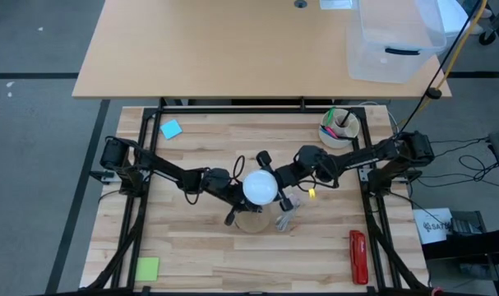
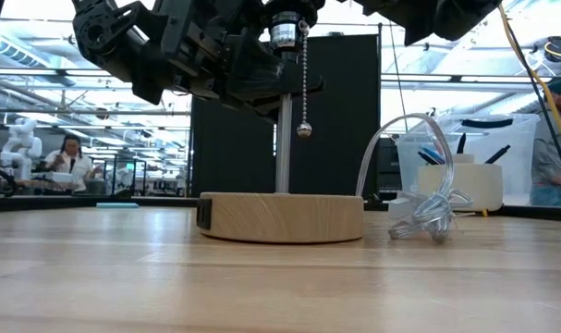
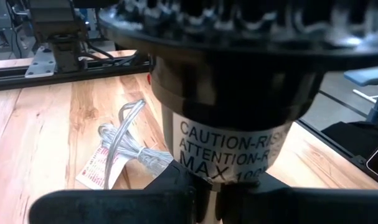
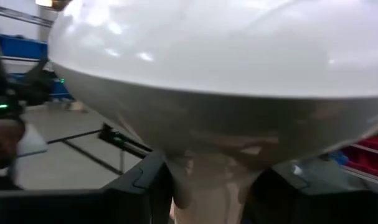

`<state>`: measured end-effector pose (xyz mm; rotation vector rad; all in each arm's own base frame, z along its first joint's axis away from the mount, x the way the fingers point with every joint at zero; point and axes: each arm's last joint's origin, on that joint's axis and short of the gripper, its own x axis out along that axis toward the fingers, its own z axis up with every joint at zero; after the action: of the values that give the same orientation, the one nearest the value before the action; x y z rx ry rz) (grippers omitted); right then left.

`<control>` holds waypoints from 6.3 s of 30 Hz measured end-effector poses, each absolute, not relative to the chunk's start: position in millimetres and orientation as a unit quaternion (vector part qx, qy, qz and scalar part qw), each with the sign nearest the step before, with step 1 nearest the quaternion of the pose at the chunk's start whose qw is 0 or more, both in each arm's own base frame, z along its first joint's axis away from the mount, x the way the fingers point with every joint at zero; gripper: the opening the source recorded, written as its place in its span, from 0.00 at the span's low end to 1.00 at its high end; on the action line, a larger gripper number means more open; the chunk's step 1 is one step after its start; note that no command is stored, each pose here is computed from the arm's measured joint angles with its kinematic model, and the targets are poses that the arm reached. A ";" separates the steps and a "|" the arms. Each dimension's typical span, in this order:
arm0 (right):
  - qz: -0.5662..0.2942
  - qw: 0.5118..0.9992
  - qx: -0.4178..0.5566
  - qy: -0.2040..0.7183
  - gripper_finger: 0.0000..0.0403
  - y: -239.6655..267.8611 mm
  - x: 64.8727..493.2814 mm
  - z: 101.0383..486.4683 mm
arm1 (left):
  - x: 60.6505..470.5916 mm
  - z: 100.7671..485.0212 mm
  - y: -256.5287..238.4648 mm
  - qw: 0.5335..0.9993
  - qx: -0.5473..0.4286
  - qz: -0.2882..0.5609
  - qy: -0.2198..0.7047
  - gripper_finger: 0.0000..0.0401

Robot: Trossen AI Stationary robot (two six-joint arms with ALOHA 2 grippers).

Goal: Screw lightbulb
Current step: Remove the lightbulb from the lamp, then return to Home Position

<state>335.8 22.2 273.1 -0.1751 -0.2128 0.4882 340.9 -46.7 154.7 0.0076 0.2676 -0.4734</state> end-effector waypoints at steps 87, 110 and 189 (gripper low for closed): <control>-0.138 0.888 0.008 0.439 0.40 -25.3 297.3 186.1 | 160.2 271.6 -84.8 0.996 0.062 0.016 0.069 0.30; -0.118 0.881 0.023 0.457 0.40 -24.2 297.3 179.9 | 127.9 179.6 -66.7 0.999 0.015 -0.035 -0.028 0.00; -0.116 0.944 -0.021 0.307 0.69 -12.8 262.3 281.9 | 129.3 182.2 -62.3 0.999 0.009 -0.018 -0.044 0.00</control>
<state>262.3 -12.8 281.9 -0.0425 0.6258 -0.2372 129.3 -62.3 182.2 0.0177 -0.0877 -0.0359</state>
